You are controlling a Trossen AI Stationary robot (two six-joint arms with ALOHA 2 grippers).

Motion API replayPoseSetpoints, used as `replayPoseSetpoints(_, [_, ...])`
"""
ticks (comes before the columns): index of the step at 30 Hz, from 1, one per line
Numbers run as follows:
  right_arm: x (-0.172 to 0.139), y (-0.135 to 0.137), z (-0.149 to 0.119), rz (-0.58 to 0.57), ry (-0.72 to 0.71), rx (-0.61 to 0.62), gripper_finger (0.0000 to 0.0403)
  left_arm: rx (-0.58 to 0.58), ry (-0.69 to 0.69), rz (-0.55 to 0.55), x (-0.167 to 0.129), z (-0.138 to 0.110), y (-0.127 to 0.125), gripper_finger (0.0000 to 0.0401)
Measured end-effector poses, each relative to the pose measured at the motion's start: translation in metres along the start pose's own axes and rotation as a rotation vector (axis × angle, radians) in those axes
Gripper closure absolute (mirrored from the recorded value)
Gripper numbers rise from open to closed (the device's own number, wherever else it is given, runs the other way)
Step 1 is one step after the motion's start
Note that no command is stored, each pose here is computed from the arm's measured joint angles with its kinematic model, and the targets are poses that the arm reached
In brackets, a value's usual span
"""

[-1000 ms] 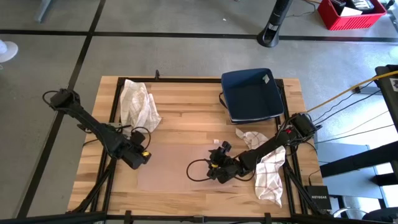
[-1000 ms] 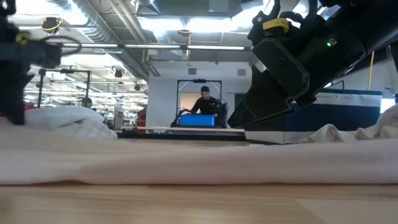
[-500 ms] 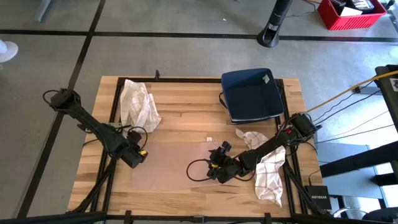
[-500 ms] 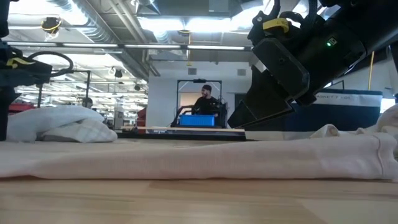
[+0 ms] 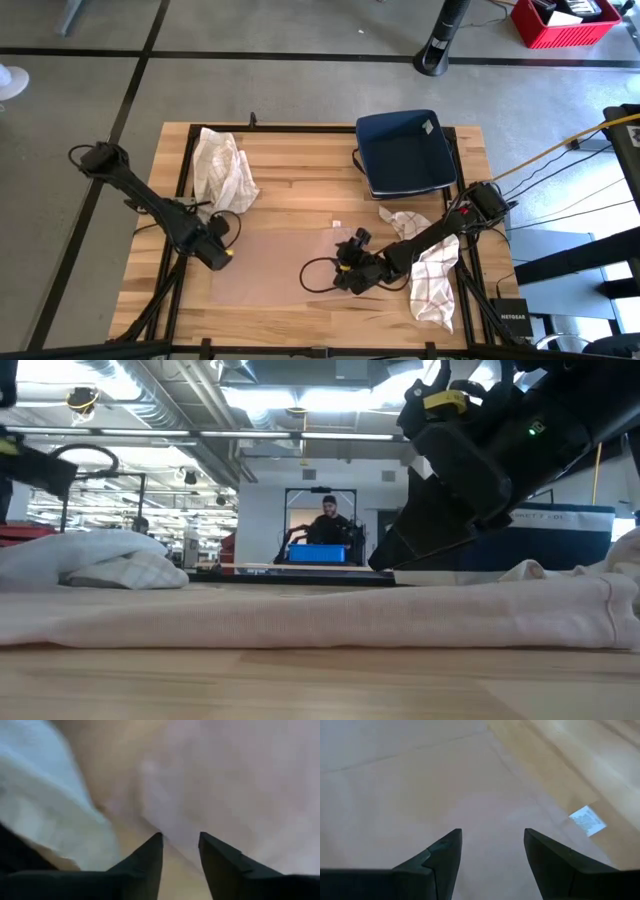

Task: Fold towel
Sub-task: Fold the pink towel

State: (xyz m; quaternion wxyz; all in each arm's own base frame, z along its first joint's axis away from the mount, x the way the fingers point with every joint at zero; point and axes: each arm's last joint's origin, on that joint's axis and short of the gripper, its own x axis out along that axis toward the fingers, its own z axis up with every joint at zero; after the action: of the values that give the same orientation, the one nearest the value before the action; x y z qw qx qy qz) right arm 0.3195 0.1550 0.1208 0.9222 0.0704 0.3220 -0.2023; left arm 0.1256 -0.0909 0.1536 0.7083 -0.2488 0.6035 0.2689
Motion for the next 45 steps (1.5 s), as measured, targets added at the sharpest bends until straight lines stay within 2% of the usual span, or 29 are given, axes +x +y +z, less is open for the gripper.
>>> replayPoseSetpoints(7, [-0.002, 0.009, 0.007, 0.124, 0.07, -0.018, 0.0185, 0.216, -0.019, -0.223, -0.042, 0.002, -0.023, 0.0261])
replayPoseSetpoints(12, [-0.004, 0.016, 0.016, 0.199, 0.101, -0.076, 0.0185, 0.406, -0.084, -0.304, -0.038, -0.008, -0.033, 0.026])
replayPoseSetpoints(15, [-0.004, 0.016, 0.018, 0.219, 0.109, -0.12, 0.0185, 0.481, -0.103, -0.268, -0.028, -0.014, -0.034, 0.0252])
replayPoseSetpoints(23, [-0.004, 0.013, 0.014, 0.191, 0.148, -0.182, 0.0185, 0.578, -0.077, -0.172, -0.008, -0.025, -0.029, 0.0215])
replayPoseSetpoints(34, [-0.004, 0.011, 0.013, 0.136, 0.129, -0.194, 0.0184, 0.583, -0.065, -0.061, 0.01, -0.03, -0.034, 0.0216])
replayPoseSetpoints(41, [-0.004, 0.011, 0.013, 0.217, 0.194, -0.197, 0.0185, 0.616, -0.057, -0.048, 0.017, -0.031, -0.039, 0.0217])
replayPoseSetpoints(45, [-0.01, 0.012, 0.028, 0.299, 0.283, -0.227, 0.0185, 0.609, -0.053, -0.048, 0.018, -0.031, -0.039, 0.0217])
